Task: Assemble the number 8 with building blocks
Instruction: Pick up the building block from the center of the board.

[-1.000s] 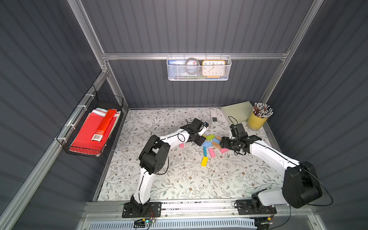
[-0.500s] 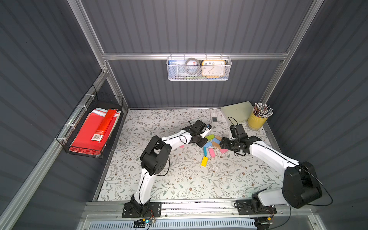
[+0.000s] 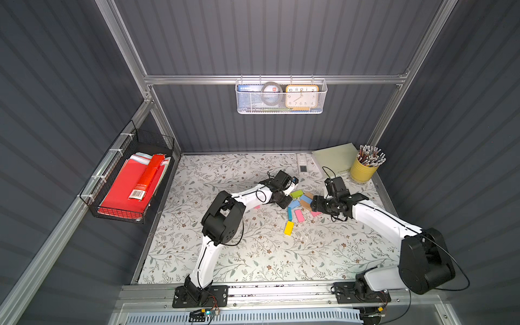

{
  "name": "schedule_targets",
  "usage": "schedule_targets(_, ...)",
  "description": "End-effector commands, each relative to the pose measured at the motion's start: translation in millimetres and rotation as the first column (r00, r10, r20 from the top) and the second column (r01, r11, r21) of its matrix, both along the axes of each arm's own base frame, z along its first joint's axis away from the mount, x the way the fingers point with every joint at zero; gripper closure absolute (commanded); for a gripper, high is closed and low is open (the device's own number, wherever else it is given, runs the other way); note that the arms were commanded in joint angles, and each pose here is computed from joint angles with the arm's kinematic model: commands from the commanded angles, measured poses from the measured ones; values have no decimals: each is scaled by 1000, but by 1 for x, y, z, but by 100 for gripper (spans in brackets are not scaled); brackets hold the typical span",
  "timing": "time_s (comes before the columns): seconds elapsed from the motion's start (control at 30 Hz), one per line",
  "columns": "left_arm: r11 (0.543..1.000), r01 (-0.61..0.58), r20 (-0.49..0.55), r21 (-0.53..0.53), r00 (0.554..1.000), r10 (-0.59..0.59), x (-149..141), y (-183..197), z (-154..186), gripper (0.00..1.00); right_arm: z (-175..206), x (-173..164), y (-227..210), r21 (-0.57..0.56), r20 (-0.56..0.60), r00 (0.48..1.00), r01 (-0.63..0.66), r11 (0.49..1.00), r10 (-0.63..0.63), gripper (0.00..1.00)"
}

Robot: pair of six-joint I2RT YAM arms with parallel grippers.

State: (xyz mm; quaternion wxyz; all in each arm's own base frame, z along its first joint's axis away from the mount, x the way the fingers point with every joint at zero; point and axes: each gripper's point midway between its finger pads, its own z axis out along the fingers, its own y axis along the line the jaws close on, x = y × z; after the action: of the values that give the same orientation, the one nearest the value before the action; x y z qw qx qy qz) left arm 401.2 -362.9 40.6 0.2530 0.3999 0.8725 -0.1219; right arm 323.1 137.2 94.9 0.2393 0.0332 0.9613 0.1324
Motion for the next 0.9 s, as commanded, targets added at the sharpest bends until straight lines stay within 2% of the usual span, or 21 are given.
schedule_targets(0.0,999,24,-51,37,998,-22,-9,2,-16,62,-2,-2,-1,-3,-1,1000,-7,1000,7,29)
schedule_targets(0.1,999,44,-63,22,997,-43,-15,-1,-14,56,-3,-2,-1,-3,-1,1000,-9,1000,9,29)
schedule_targets(0.17,998,51,-58,21,997,-50,-18,0,-12,48,-4,-2,-1,-3,-2,1000,-9,1000,9,29)
schedule_targets(0.3,998,48,-53,29,997,-47,-20,3,-11,44,-5,-2,-1,-4,-4,1000,-9,1000,9,29)
schedule_targets(0.57,998,48,-77,52,996,-44,-19,2,-25,56,-5,-1,0,0,-3,1000,-11,1000,11,29)
schedule_targets(0.73,997,56,-59,46,997,-53,-19,-4,-18,57,-6,-2,-2,-7,-3,1000,-11,1000,11,29)
schedule_targets(0.87,996,57,-74,70,996,-52,-20,-3,-29,57,-8,-2,-1,-5,-6,1000,-13,1000,13,29)
